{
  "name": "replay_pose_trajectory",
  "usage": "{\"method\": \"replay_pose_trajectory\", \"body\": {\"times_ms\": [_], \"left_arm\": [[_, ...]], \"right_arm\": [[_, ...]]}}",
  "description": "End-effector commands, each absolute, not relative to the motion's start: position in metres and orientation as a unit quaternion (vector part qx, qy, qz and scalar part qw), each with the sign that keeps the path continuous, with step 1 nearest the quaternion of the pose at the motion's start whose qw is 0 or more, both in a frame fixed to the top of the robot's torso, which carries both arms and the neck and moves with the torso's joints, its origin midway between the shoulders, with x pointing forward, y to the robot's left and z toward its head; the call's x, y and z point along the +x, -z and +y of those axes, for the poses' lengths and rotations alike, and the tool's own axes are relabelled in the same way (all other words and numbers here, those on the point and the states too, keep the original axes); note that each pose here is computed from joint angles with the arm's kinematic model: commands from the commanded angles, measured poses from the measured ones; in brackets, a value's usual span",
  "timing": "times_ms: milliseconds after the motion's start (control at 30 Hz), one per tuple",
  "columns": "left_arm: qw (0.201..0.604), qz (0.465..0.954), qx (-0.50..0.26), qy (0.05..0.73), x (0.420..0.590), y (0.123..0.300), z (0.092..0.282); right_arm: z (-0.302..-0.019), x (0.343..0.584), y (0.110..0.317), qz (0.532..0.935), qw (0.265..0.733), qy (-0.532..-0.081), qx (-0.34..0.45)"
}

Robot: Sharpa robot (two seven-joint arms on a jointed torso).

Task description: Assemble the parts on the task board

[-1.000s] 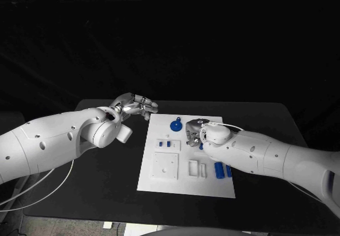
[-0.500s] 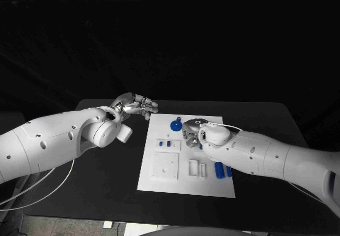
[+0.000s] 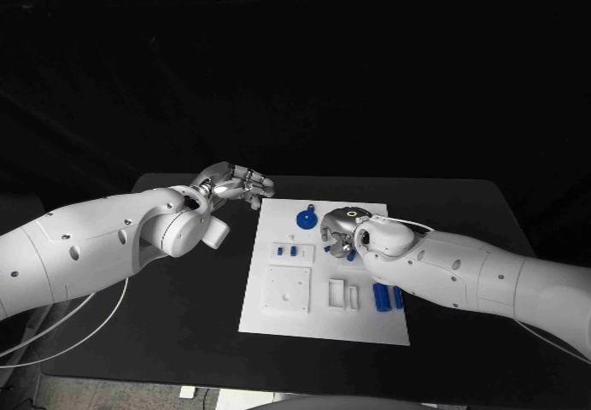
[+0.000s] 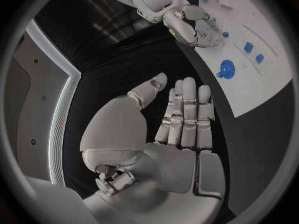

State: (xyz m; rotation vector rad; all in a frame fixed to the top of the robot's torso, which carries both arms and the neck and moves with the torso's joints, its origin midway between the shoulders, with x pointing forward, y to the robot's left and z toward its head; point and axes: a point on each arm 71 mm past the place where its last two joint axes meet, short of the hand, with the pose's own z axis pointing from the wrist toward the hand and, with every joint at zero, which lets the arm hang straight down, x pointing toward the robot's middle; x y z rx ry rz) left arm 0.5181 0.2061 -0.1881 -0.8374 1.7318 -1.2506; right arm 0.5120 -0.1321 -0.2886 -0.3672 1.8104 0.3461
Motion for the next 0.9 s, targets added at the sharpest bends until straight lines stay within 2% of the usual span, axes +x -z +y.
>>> {"method": "replay_pose_trajectory", "body": {"times_ms": [33, 167, 367, 533, 900], "left_arm": [[0.412, 0.685, -0.333, 0.5, 0.518, 0.187, 0.206], [0.413, 0.685, -0.334, 0.499, 0.518, 0.187, 0.208], [0.414, 0.685, -0.334, 0.498, 0.518, 0.187, 0.209], [0.413, 0.685, -0.334, 0.498, 0.518, 0.187, 0.208], [0.412, 0.685, -0.333, 0.499, 0.518, 0.187, 0.207]], "right_arm": [[-0.132, 0.509, 0.28, 0.765, 0.602, -0.182, -0.139], [-0.142, 0.506, 0.276, 0.787, 0.574, -0.176, -0.141], [-0.147, 0.506, 0.283, 0.826, 0.521, -0.146, -0.158], [-0.146, 0.509, 0.287, 0.836, 0.508, -0.125, -0.167], [-0.141, 0.514, 0.29, 0.839, 0.504, -0.116, -0.17]]}}
